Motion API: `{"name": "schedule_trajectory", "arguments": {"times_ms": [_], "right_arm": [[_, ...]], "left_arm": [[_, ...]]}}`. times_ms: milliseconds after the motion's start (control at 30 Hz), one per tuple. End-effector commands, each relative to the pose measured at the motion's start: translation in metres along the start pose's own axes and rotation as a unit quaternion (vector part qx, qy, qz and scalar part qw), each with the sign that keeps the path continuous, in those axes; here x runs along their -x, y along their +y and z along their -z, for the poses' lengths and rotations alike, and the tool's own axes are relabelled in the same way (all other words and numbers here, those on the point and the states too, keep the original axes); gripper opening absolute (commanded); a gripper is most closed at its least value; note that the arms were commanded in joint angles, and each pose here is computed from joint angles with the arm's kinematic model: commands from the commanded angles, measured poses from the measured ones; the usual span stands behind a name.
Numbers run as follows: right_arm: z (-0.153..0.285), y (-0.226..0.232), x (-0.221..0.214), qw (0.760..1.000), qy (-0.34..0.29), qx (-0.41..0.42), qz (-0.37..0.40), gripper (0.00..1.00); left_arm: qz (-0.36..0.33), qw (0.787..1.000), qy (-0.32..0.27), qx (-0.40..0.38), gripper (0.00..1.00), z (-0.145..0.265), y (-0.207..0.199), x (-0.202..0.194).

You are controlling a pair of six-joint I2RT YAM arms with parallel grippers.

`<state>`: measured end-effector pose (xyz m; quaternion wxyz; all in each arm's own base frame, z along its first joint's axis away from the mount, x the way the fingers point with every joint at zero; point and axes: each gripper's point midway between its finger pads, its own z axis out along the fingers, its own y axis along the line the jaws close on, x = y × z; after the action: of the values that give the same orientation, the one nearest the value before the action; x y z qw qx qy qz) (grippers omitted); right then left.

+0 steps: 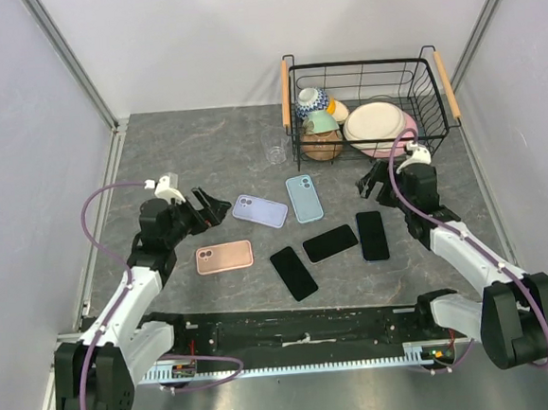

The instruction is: Put the phone into the phone case

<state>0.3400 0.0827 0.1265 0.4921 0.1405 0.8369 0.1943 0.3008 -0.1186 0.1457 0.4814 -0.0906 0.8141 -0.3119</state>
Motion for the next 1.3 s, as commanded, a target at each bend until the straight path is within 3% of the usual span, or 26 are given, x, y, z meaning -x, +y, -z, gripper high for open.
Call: {"name": "schedule_trajectory", "arguments": {"times_ms": [0,100,267,400,433,600,833,933,1000,1033,1100,1200,1267], "right_arm": [[-0.002,0.027,0.003,0.999,0.017,0.037,0.027,0.98],[-0.002,0.036,-0.008,0.998,0.039,0.038,0.037,0.98],[-0.002,0.049,-0.027,0.994,0.074,0.057,0.060,0.98],[-0.001,0.046,-0.033,0.992,0.091,0.052,0.073,0.98],[0.000,0.048,-0.032,0.992,0.093,0.052,0.075,0.98],[-0.003,0.046,-0.040,0.990,0.105,0.055,0.079,0.98],[-0.012,0.042,-0.058,0.986,0.138,0.055,0.079,0.98],[-0.017,0.043,-0.061,0.984,0.146,0.056,0.080,0.98],[-0.018,0.045,-0.059,0.984,0.147,0.059,0.081,0.98],[-0.018,0.046,-0.058,0.984,0.147,0.060,0.083,0.98],[-0.018,0.046,-0.057,0.984,0.147,0.059,0.084,0.98],[-0.021,0.047,-0.056,0.984,0.148,0.061,0.082,0.98],[-0.023,0.046,-0.058,0.983,0.153,0.057,0.081,0.98]], "left_arm": [[-0.021,1.000,0.014,0.008,1.00,-0.002,-0.007,0.014],[-0.020,0.999,0.028,0.031,0.98,-0.014,0.001,0.018],[-0.038,0.989,0.113,0.085,0.92,-0.051,0.020,0.009],[-0.107,0.968,0.172,0.148,0.86,-0.088,0.032,0.008],[-0.117,0.956,0.211,0.169,0.86,-0.095,0.044,-0.010],[-0.170,0.933,0.249,0.196,0.85,-0.119,0.049,-0.027],[-0.166,0.921,0.282,0.209,0.78,-0.126,0.067,-0.053],[-0.166,0.919,0.288,0.215,0.60,-0.130,0.074,-0.059],[-0.163,0.918,0.298,0.206,0.54,-0.131,0.072,-0.064],[-0.159,0.918,0.304,0.196,0.40,-0.132,0.070,-0.068],[-0.154,0.919,0.314,0.182,0.32,-0.131,0.065,-0.072],[-0.157,0.916,0.320,0.186,0.29,-0.127,0.070,-0.077],[-0.154,0.913,0.329,0.185,0.16,-0.124,0.071,-0.083]]}}
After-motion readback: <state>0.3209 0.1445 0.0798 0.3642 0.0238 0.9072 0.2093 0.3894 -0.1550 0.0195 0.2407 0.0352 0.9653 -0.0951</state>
